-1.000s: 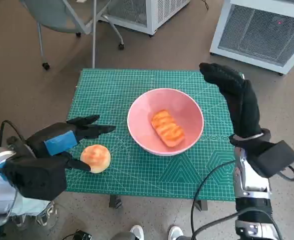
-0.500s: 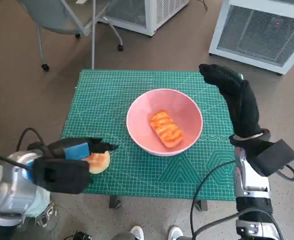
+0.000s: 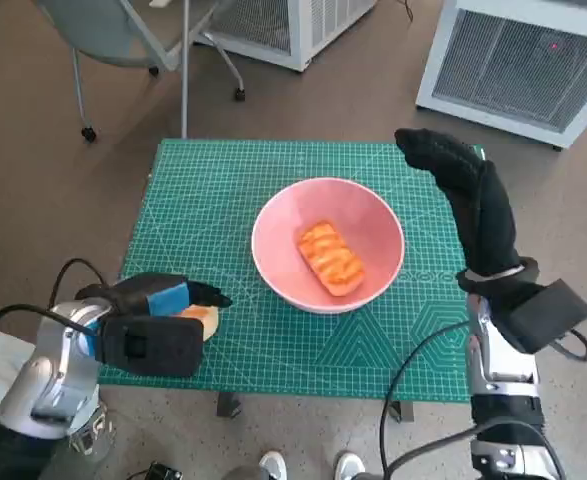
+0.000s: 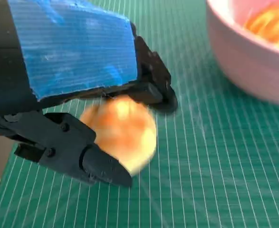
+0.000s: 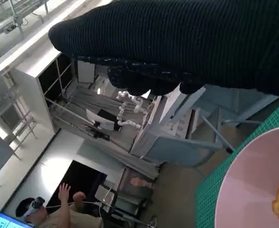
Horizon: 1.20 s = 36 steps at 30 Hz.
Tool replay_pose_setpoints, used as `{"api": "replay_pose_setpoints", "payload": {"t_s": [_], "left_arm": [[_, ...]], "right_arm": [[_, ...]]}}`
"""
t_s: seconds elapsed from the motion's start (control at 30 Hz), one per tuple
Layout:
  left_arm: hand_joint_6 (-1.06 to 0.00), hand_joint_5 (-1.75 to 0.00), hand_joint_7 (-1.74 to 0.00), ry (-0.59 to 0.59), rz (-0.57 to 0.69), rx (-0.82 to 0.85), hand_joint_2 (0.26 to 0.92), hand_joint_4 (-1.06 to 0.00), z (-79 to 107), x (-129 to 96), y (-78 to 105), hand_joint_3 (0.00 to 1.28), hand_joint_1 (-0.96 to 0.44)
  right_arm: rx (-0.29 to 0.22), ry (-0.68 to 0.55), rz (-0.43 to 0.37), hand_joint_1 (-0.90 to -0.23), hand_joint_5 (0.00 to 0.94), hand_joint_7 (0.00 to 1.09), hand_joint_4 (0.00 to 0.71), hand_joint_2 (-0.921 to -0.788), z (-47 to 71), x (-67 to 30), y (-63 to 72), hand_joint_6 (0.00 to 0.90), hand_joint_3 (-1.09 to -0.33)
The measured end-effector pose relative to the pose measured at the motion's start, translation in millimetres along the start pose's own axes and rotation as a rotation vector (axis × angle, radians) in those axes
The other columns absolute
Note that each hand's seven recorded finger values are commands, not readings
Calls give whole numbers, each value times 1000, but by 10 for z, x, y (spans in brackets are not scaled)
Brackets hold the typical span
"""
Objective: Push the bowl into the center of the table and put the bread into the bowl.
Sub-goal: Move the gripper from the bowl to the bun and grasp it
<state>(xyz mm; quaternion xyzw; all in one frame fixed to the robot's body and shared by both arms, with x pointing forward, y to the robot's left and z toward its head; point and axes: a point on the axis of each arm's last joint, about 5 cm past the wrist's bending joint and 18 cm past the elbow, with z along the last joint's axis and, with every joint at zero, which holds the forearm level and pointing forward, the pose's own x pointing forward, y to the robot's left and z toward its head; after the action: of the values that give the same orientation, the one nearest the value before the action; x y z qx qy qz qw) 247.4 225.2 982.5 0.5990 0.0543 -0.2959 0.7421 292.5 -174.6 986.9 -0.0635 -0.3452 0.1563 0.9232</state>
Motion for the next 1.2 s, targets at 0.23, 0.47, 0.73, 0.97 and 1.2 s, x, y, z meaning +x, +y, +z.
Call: {"api": "replay_pose_setpoints", "payload": {"t_s": [0.23, 0.47, 0.73, 0.97, 1.2], "left_arm": [[-563, -1134, -1286, -32, 66, -35, 918, -663, -47, -65, 74, 110, 1], [-527, -1184, -1314, -93, 267, -80, 920, -633, -26, -242, 364, 136, 1], [-510, -1206, -1328, -193, 512, -59, 920, -618, 175, -348, 640, 151, 0], [-552, -1278, -1188, -236, 594, -45, 919, -642, 335, -221, 632, 128, -1], [-593, -1269, -1113, -415, 639, 26, 919, -678, 699, -15, 762, 96, 0]], "right_arm": [[0, -1, 0, -633, 1, 543, 223, -921, 1, -1, -4, -1, -726], [-1, 1, -1, -629, 1, 541, 223, -921, -1, -4, -8, -1, -728], [3, 7, -1, -633, 1, 540, 224, -921, -11, -5, -2, 0, -726], [-3, 13, -5, -642, 0, 541, 223, -921, -20, -19, -23, 0, -724], [9, 9, 7, -644, 0, 537, 219, -921, -30, -4, 17, -1, -722]]}}
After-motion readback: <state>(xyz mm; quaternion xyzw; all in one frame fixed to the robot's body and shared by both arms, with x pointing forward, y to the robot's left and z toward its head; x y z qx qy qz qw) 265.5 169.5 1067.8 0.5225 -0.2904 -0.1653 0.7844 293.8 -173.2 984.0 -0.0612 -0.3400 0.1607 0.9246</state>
